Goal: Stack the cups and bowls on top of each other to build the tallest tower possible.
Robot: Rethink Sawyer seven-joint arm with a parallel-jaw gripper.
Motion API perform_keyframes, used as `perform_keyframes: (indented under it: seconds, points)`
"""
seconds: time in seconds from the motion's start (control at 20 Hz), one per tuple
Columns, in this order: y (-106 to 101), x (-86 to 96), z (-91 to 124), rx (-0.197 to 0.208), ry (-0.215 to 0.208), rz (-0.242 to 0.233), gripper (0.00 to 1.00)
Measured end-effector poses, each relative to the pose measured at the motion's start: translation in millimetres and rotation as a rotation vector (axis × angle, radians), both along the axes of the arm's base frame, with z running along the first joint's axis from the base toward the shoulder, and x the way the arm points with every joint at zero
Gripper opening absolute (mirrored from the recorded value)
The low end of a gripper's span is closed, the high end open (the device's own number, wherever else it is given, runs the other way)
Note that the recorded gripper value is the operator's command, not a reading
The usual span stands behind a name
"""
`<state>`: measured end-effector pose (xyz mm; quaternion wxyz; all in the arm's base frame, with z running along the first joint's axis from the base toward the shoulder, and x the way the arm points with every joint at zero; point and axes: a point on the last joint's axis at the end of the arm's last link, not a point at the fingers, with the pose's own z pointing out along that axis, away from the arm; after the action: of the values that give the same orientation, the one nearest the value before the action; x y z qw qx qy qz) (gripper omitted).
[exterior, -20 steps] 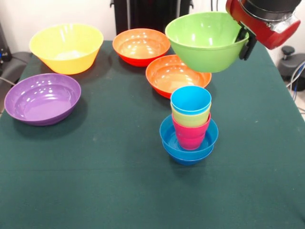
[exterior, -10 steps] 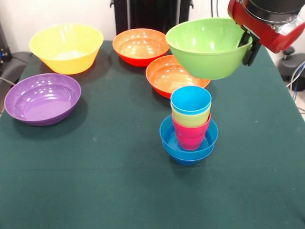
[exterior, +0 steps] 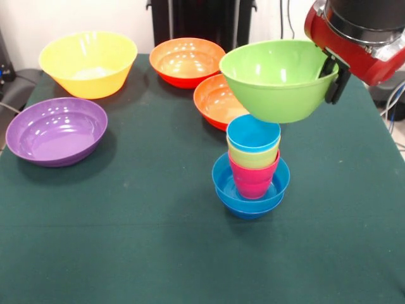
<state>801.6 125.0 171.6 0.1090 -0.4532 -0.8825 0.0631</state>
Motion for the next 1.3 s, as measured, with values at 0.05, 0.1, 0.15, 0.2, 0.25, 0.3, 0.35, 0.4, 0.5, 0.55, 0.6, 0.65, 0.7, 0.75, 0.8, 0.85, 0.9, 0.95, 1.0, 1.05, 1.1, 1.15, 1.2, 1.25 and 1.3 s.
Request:
perform_keyframes:
  seconds: [0.05, 0.1, 0.15, 0.2, 0.25, 0.3, 0.35, 0.4, 0.5, 0.55, 0.6, 0.65, 0.7, 0.75, 0.8, 0.85, 0.9, 0.95, 1.0, 1.05, 1.1, 1.15, 1.2, 1.25, 1.3]
  points:
    - [-0.7, 2.8, -0.9, -0.001, -0.002, 0.007, 0.00]
    - [-1.3, 4.2, -1.5, -0.003, -0.002, 0.014, 0.00]
    - [-1.8, 5.3, -2.4, -0.003, 0.000, 0.021, 0.00]
    - [-2.3, 6.3, -3.3, -0.003, 0.002, 0.028, 0.00]
    - [-2.7, 7.2, -4.3, -0.002, 0.007, 0.035, 0.00]
    - [-2.9, 7.5, -4.7, -0.001, 0.008, 0.038, 0.00]
    - [-3.2, 8.2, -5.5, 0.000, 0.012, 0.044, 0.00]
    - [-3.6, 8.9, -6.8, 0.003, 0.018, 0.053, 0.00]
    - [-4.1, 10.0, -10.4, 0.009, 0.033, 0.077, 0.00]
    - [-4.3, 10.3, -11.7, 0.010, 0.036, 0.082, 0.00]
    - [-4.4, 10.4, -12.4, 0.011, 0.038, 0.084, 0.00]
    - [-4.7, 10.8, -14.9, 0.012, 0.043, 0.091, 0.00]
    - [-4.8, 11.2, -16.2, 0.013, 0.046, 0.094, 0.00]
    - [-4.9, 11.3, -18.1, 0.015, 0.050, 0.100, 0.00]
    - [-5.1, 11.2, -19.9, 0.016, 0.055, 0.105, 0.00]
    - [-5.1, 11.3, -20.9, 0.017, 0.057, 0.108, 0.00]
    - [-5.2, 11.3, -22.0, 0.018, 0.060, 0.111, 0.00]
    - [-5.3, 11.5, -22.6, 0.018, 0.062, 0.112, 0.00]
    - [-5.5, 12.0, -23.9, 0.018, 0.064, 0.113, 0.00]
    - [-5.6, 12.3, -24.7, 0.019, 0.068, 0.112, 0.00]
    - [-5.9, 12.6, -26.0, 0.019, 0.075, 0.112, 0.00]
    - [-6.0, 13.0, -26.5, 0.019, 0.077, 0.111, 0.00]
    - [-6.1, 13.3, -26.8, 0.019, 0.080, 0.111, 0.00]
    - [-6.3, 13.7, -27.1, 0.019, 0.086, 0.110, 0.00]
    - [-6.5, 14.2, -27.1, 0.019, 0.089, 0.109, 0.00]
